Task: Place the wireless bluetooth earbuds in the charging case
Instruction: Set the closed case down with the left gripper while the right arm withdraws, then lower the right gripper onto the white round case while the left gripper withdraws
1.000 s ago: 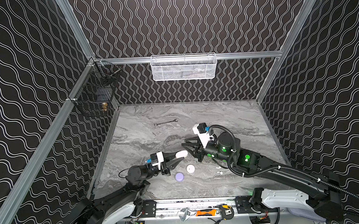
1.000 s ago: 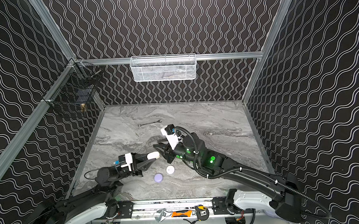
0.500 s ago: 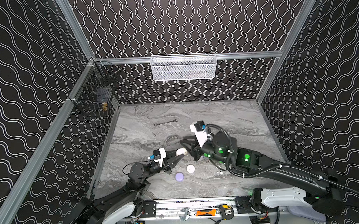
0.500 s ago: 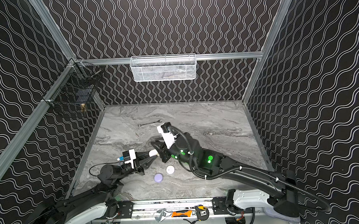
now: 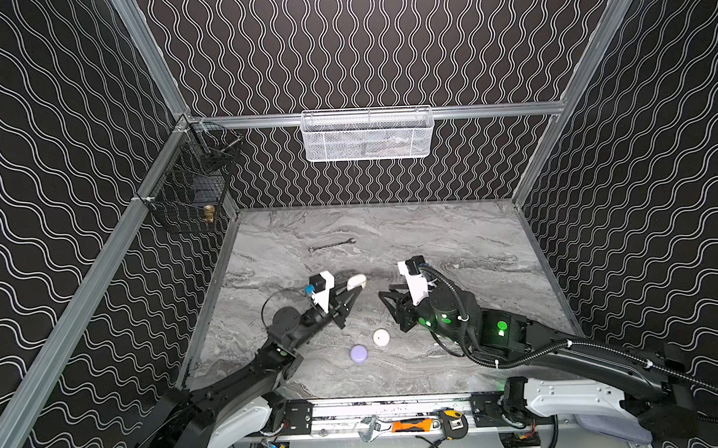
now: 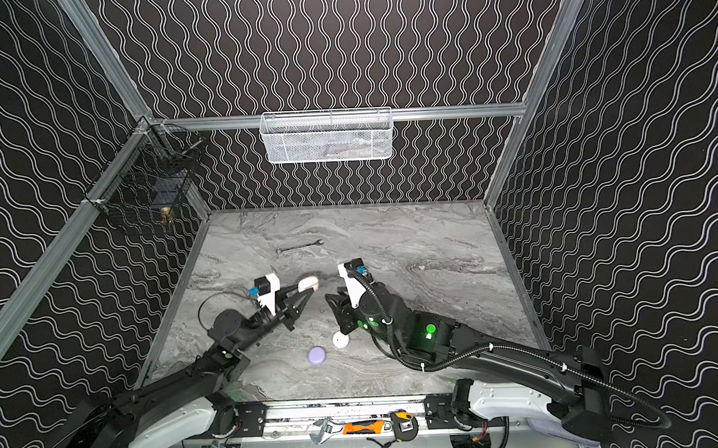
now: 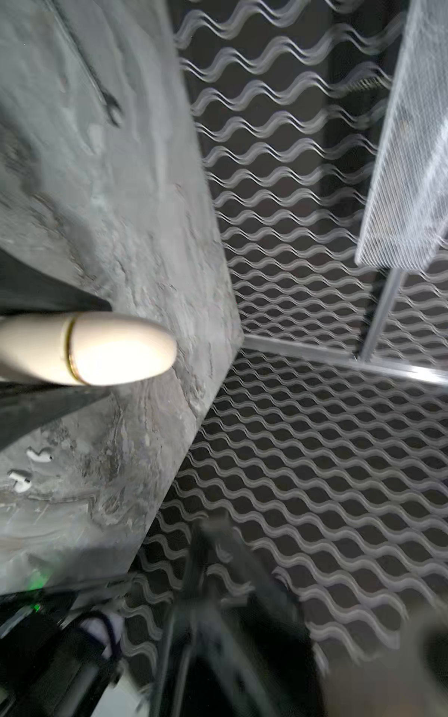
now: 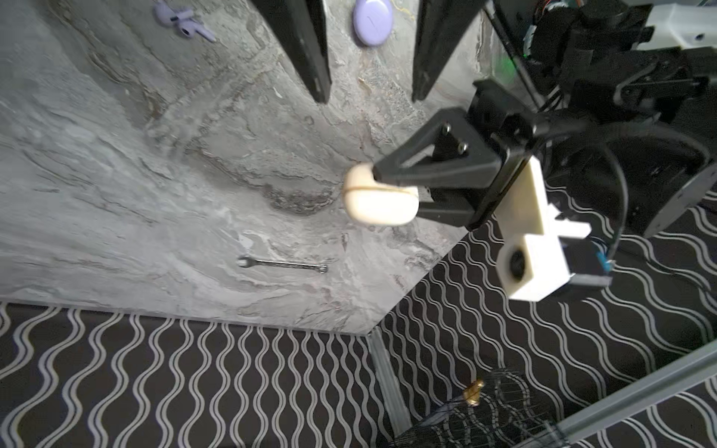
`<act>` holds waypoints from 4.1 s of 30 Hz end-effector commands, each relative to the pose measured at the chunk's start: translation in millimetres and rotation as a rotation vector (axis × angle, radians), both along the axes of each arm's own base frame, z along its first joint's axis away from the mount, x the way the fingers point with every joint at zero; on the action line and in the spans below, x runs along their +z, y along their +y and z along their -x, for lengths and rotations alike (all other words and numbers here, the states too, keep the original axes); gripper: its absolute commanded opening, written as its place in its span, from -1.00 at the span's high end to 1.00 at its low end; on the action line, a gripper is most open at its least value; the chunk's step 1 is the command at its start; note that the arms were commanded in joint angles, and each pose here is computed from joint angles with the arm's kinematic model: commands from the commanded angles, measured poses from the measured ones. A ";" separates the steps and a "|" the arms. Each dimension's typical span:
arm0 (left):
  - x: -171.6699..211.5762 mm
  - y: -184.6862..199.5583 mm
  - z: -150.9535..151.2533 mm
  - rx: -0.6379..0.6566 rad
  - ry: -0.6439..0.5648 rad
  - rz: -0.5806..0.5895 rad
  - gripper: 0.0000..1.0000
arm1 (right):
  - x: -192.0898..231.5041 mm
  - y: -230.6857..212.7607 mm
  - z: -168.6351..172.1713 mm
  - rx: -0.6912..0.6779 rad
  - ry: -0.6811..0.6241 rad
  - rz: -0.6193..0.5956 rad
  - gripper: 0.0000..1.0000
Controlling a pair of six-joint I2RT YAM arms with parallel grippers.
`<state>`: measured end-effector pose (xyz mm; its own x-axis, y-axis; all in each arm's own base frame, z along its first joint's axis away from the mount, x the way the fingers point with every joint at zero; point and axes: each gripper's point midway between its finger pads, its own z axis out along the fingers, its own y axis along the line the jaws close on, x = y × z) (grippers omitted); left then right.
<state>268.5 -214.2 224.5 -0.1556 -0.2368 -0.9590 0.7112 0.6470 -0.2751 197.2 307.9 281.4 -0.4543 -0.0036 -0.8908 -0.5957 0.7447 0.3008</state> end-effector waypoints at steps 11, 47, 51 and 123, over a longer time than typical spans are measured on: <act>-105.4 59.5 -67.5 0.339 0.654 -0.015 1.00 | -79.2 -22.6 9.3 -0.007 0.083 0.169 -0.29; -190.3 109.6 -69.7 0.502 0.989 -0.021 -0.49 | -224.1 4.1 32.2 0.143 0.323 0.416 -0.73; -177.6 116.9 -68.7 0.532 0.943 -0.042 -0.64 | -232.3 -2.1 30.7 0.121 0.332 0.478 -0.68; -65.7 84.8 -53.6 0.285 0.513 0.094 -0.38 | -198.9 21.6 -35.9 -0.022 0.143 0.432 0.38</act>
